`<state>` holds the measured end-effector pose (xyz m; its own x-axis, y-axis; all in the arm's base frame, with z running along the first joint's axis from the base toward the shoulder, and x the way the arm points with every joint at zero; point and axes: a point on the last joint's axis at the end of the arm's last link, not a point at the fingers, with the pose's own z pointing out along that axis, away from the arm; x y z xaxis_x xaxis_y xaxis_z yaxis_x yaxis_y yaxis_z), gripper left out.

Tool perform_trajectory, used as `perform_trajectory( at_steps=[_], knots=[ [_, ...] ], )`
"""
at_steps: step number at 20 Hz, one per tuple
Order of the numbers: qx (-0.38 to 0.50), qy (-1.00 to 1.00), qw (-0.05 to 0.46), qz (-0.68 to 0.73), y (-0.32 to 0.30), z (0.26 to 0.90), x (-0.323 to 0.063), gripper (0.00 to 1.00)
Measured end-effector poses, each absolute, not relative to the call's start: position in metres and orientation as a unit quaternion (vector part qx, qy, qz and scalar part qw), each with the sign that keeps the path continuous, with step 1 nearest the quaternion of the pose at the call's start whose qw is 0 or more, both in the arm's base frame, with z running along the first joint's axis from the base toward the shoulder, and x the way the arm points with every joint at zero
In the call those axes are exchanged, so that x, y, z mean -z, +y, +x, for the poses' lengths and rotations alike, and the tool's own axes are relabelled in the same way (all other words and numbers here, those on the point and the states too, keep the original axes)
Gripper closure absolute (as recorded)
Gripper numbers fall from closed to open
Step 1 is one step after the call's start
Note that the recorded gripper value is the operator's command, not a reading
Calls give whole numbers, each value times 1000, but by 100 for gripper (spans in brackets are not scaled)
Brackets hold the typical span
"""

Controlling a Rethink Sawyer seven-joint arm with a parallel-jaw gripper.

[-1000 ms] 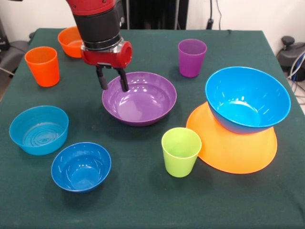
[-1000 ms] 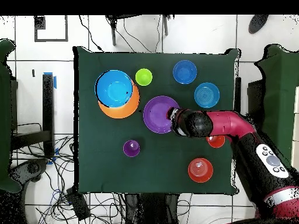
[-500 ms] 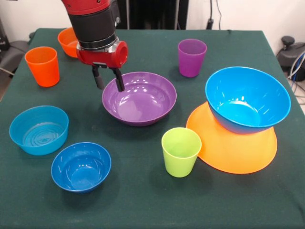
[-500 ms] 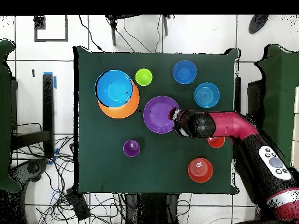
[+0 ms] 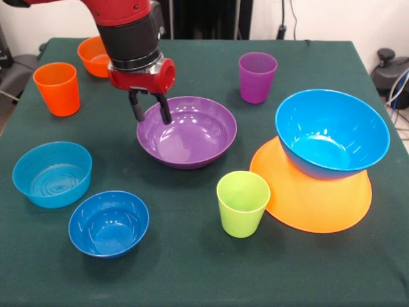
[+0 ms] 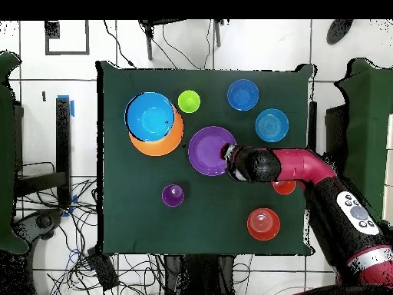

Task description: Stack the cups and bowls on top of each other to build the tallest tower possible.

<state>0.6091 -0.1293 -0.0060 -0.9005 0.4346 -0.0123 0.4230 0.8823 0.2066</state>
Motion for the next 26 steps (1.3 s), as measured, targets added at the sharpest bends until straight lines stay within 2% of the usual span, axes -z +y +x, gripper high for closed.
perform_trajectory(
  at_steps=[13, 26],
  knots=[
    [-90, 975, 26, 201, -133, 597, 34, 0],
    [-86, 975, 30, 201, -136, 599, 31, 0]
  ],
)
